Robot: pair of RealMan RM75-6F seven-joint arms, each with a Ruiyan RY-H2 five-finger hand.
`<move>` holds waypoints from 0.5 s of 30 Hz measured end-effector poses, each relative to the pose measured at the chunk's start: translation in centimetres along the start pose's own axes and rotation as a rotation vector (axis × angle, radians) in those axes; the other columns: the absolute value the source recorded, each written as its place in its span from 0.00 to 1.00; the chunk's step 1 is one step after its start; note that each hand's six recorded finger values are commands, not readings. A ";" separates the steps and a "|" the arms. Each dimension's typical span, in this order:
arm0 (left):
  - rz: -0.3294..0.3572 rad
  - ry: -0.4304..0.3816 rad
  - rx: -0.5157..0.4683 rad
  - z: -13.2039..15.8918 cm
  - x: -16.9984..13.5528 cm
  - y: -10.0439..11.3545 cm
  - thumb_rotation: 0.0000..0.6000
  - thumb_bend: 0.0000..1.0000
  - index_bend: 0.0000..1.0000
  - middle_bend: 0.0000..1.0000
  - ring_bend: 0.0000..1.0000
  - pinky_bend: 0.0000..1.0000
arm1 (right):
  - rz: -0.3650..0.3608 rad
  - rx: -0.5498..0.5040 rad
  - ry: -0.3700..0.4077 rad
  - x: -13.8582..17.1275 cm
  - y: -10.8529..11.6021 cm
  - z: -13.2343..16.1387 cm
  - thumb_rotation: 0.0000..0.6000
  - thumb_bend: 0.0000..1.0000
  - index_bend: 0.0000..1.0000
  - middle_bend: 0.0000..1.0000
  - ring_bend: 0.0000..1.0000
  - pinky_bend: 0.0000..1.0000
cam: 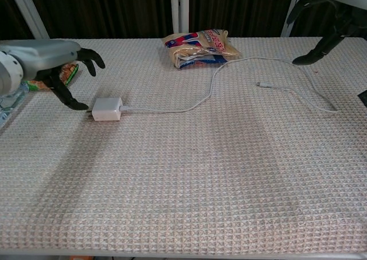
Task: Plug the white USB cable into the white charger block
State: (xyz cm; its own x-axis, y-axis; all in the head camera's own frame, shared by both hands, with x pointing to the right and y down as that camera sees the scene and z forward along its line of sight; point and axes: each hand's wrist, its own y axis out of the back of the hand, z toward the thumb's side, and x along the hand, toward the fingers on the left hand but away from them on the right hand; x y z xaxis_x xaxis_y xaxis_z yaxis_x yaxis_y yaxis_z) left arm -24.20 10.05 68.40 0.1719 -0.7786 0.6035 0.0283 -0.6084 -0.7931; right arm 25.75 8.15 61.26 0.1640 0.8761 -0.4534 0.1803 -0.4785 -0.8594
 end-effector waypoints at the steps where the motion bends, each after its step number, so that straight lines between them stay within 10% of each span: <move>1: 0.030 0.015 0.003 -1.0 -0.4 0.7 1.00 0.15 0.18 0.22 0.06 0.01 | -0.007 0.001 -0.008 0.4 0.3 -0.7 1.00 0.08 0.08 0.23 0.09 0.00; 8: 0.255 0.150 0.006 -10.2 -5.9 4.6 1.00 0.15 0.21 0.22 0.06 0.00 | -0.045 -0.045 -0.050 4.1 1.8 -5.5 1.00 0.25 0.10 0.21 0.06 0.00; 15: 0.316 0.253 -0.039 -17.7 -13.8 4.4 1.00 0.15 0.22 0.22 0.06 0.00 | -0.092 -0.085 -0.114 9.4 2.7 -10.1 1.00 0.26 0.10 0.21 0.05 0.00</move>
